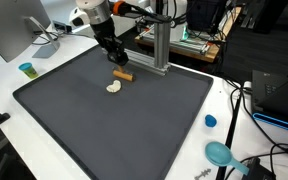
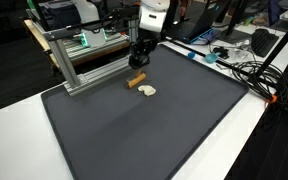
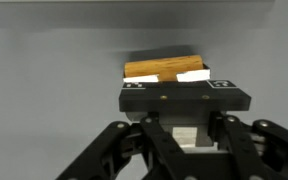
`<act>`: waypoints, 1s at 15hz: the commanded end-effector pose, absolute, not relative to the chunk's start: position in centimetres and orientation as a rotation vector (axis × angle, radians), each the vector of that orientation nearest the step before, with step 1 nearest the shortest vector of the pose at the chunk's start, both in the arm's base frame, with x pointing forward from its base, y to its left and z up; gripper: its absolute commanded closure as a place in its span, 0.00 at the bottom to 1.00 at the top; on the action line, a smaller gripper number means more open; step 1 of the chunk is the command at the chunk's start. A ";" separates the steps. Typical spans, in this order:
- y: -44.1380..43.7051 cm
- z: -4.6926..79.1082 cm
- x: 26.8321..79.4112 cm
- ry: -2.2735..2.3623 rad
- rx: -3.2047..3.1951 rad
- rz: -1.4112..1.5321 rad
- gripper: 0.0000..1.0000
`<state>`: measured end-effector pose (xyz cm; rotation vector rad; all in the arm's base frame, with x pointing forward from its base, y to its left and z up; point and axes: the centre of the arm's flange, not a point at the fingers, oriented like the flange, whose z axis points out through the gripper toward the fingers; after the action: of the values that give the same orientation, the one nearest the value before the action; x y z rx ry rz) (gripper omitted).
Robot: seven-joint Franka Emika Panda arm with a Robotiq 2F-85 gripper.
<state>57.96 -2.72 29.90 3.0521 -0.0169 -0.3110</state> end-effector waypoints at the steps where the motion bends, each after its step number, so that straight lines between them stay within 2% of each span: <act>1: -2.7 34.3 56.0 0.007 3.112 -0.120 0.78; 5: -1.8 35.6 56.4 0.027 3.081 -0.013 0.78; 10: -1.7 33.2 58.0 -0.001 3.099 0.036 0.78; 15: -2.2 30.6 59.2 -0.043 3.084 -0.034 0.78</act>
<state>58.33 -1.97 31.46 3.0862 -0.0073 -0.0134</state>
